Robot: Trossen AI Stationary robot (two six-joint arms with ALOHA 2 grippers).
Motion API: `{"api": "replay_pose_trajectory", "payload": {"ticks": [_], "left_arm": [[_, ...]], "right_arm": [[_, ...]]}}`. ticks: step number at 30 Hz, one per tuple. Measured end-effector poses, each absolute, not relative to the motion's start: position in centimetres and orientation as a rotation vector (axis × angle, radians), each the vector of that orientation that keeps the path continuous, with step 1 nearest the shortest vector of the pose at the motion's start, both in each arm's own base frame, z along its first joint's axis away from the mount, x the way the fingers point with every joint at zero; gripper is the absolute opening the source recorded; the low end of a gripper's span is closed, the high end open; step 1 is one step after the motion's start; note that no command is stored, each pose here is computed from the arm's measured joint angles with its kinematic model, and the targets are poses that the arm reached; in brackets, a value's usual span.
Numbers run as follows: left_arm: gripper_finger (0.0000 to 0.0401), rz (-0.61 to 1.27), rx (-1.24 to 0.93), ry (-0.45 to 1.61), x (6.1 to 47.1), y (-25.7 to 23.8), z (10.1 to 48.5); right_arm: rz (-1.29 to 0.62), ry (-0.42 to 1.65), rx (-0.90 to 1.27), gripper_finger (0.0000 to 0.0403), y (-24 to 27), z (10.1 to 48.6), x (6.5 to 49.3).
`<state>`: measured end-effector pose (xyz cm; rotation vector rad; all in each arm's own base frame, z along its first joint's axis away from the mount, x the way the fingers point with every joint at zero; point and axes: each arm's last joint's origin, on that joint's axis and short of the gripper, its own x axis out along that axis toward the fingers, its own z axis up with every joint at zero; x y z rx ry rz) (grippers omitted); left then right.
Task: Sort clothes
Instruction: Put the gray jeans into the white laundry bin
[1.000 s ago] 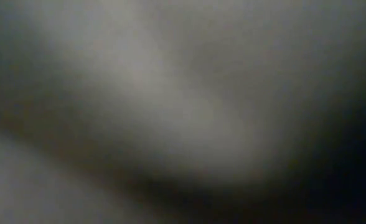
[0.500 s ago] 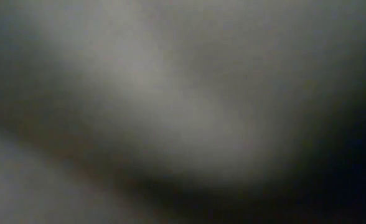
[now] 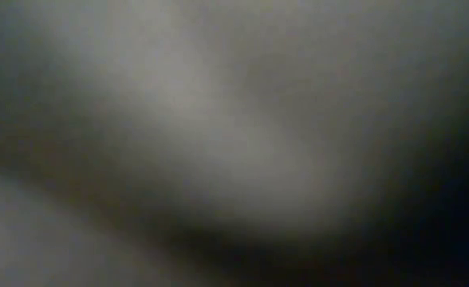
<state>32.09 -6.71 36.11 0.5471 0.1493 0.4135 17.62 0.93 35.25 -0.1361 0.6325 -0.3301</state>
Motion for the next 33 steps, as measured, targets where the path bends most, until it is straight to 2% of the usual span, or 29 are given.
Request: {"api": "replay_pose_trajectory", "payload": {"ticks": [6, 12, 16, 19, 24, 33], "left_arm": [[0.0018, 0.465, 0.562, 0.147, 31.5, -6.3, 36.8], [0.0018, 0.474, 0.567, 0.132, 30.6, -6.2, 37.7], [0.0018, 0.451, 0.576, 0.101, 29.6, -6.4, 38.7], [0.0018, 0.443, 0.56, 0.048, 28.3, -6.5, 40.0], [0.0018, 0.445, 0.521, -0.022, 25.8, -6.2, 42.1], [0.0018, 0.484, 0.434, -0.166, 21.0, -4.7, 45.5]], "right_arm": [[-0.498, 0.625, -0.015, 0.0271, 0.5, 36.3, 16.6], [-0.249, 0.692, 0.275, 0.0268, 1.6, 35.3, 17.0], [-0.292, 0.709, 0.263, 0.0266, 2.1, 33.4, 17.3], [-0.286, 0.624, 0.297, 0.0266, 2.3, 32.3, 18.1], [-0.145, 0.466, 0.306, 0.0266, 3.3, 31.4, 19.7], [0.043, 0.517, 0.286, 0.0265, 5.4, 30.7, 20.0]]}}
